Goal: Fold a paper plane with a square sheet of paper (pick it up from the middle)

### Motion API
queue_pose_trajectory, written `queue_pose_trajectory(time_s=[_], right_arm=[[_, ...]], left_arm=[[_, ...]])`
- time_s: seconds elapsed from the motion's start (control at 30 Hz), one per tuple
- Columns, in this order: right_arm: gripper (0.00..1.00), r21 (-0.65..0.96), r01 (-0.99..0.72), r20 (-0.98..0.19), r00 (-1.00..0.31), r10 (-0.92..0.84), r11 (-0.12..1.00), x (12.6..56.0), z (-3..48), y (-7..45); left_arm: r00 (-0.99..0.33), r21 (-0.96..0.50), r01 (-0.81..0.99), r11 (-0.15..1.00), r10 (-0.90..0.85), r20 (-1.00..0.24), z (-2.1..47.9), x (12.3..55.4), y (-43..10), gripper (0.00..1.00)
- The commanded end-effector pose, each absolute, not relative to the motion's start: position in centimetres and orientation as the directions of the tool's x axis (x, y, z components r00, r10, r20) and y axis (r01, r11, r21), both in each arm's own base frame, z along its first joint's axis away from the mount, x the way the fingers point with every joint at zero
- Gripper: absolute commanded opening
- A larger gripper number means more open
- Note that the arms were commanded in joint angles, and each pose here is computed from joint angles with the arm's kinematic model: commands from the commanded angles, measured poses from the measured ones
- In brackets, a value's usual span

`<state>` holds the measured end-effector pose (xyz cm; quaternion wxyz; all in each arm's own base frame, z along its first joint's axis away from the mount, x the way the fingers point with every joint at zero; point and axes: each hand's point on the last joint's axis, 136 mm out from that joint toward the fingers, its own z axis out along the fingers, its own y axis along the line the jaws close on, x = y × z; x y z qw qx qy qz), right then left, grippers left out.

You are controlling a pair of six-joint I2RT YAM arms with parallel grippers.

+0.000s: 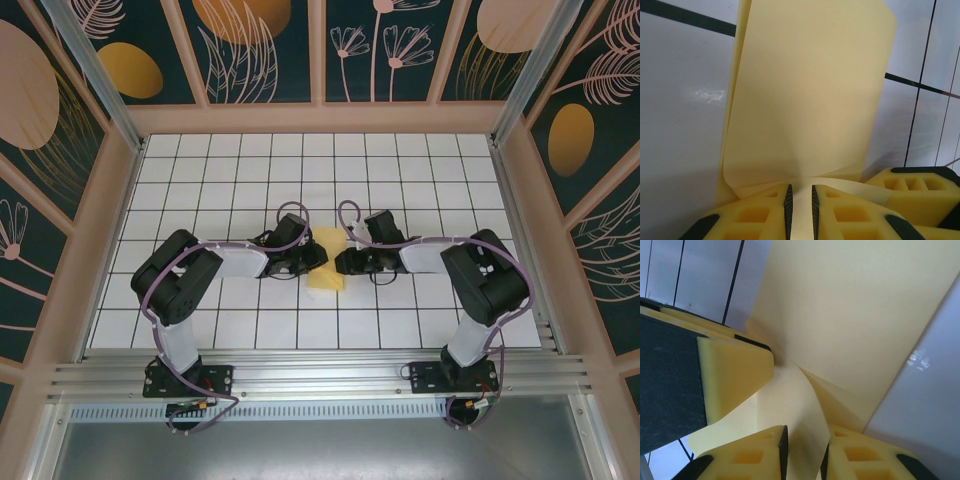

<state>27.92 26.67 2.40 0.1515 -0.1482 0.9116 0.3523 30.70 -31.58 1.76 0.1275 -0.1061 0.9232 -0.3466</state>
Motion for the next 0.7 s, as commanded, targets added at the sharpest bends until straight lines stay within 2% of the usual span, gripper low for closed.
queue_pose_trajectory(time_s=[0.0, 0.23, 0.3, 0.43, 0.67], right_arm=[[0.32, 0.549, -0.340, -0.403, -0.908, -0.115, 0.764, 28.8, 4.0, 25.5], [0.32, 0.604, -0.323, -0.433, -0.901, -0.040, 0.729, 27.8, 7.9, 25.2], [0.27, 0.666, -0.332, -0.418, -0.908, -0.035, 0.668, 26.8, 8.8, 26.2], [0.13, 0.716, -0.316, -0.363, -0.930, -0.056, 0.622, 25.4, 8.5, 27.7], [0.10, 0.723, -0.281, -0.288, -0.953, -0.095, 0.631, 24.7, 6.9, 28.9]], left_arm=[[-0.949, -0.625, -0.125, 0.771, -0.277, -0.152, -0.3, 30.0, -30.5, 0.22], [-0.951, -0.632, -0.118, 0.766, -0.271, -0.151, -0.3, 30.0, -30.8, 0.22], [-0.951, -0.633, -0.115, 0.765, -0.268, -0.152, -0.2, 30.0, -30.8, 0.22], [-0.952, -0.634, -0.114, 0.765, -0.267, -0.150, -0.3, 30.1, -30.9, 0.22], [-0.954, -0.633, -0.113, 0.766, -0.261, -0.147, -0.4, 29.9, -30.9, 0.21]])
